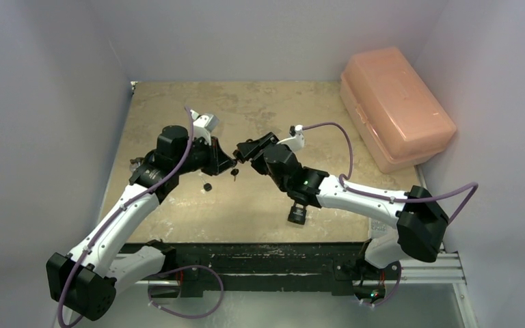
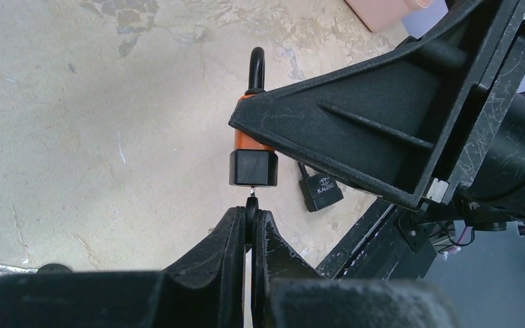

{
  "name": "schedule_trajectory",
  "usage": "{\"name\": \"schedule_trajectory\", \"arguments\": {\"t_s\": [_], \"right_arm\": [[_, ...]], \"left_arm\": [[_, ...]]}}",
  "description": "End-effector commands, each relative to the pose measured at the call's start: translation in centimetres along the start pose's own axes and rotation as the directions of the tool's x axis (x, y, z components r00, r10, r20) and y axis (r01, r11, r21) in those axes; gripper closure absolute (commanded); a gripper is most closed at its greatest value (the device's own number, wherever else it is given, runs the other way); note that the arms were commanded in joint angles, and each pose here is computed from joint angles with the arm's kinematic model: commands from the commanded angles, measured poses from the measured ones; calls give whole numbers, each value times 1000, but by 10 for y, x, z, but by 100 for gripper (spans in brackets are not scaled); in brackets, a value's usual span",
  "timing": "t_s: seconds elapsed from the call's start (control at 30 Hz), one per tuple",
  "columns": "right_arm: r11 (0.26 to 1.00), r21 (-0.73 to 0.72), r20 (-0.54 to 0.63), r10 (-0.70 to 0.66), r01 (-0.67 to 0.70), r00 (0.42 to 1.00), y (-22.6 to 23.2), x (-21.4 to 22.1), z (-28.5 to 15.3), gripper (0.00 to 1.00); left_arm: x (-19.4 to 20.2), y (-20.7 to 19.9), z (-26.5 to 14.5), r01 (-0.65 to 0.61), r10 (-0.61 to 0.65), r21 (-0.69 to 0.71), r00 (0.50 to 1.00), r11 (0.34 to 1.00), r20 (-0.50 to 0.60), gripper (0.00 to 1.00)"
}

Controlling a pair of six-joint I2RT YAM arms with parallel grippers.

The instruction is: Unlock with the key

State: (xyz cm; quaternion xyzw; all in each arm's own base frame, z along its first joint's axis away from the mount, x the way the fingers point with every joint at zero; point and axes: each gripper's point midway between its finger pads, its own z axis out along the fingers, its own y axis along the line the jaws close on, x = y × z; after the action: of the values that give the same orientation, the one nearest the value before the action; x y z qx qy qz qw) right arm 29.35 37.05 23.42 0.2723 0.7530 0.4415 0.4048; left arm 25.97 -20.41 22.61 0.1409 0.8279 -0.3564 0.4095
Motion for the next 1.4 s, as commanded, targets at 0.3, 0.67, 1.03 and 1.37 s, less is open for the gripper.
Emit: {"name": "schedule_trajectory", "arguments": {"t_s": [0.3, 0.67, 1.03, 1.37], "right_arm": [[992, -107, -114, 61, -73, 992, 58, 27, -32, 100], [997, -61, -88, 38, -43, 995, 53, 21, -31, 100], [983, 152, -152, -78, 102, 985, 43, 31, -25, 100], [975, 188, -180, -84, 118, 980, 41, 33, -28, 100]], "left_arm": [[-35, 10, 2, -44, 51, -57, 989, 997, 140, 100], [-36, 9, -1, -71, 78, -55, 986, 996, 145, 100], [-43, 28, -4, -71, 103, -176, 978, 982, 183, 100], [-41, 34, -3, -90, 132, -229, 976, 969, 176, 100]]}}
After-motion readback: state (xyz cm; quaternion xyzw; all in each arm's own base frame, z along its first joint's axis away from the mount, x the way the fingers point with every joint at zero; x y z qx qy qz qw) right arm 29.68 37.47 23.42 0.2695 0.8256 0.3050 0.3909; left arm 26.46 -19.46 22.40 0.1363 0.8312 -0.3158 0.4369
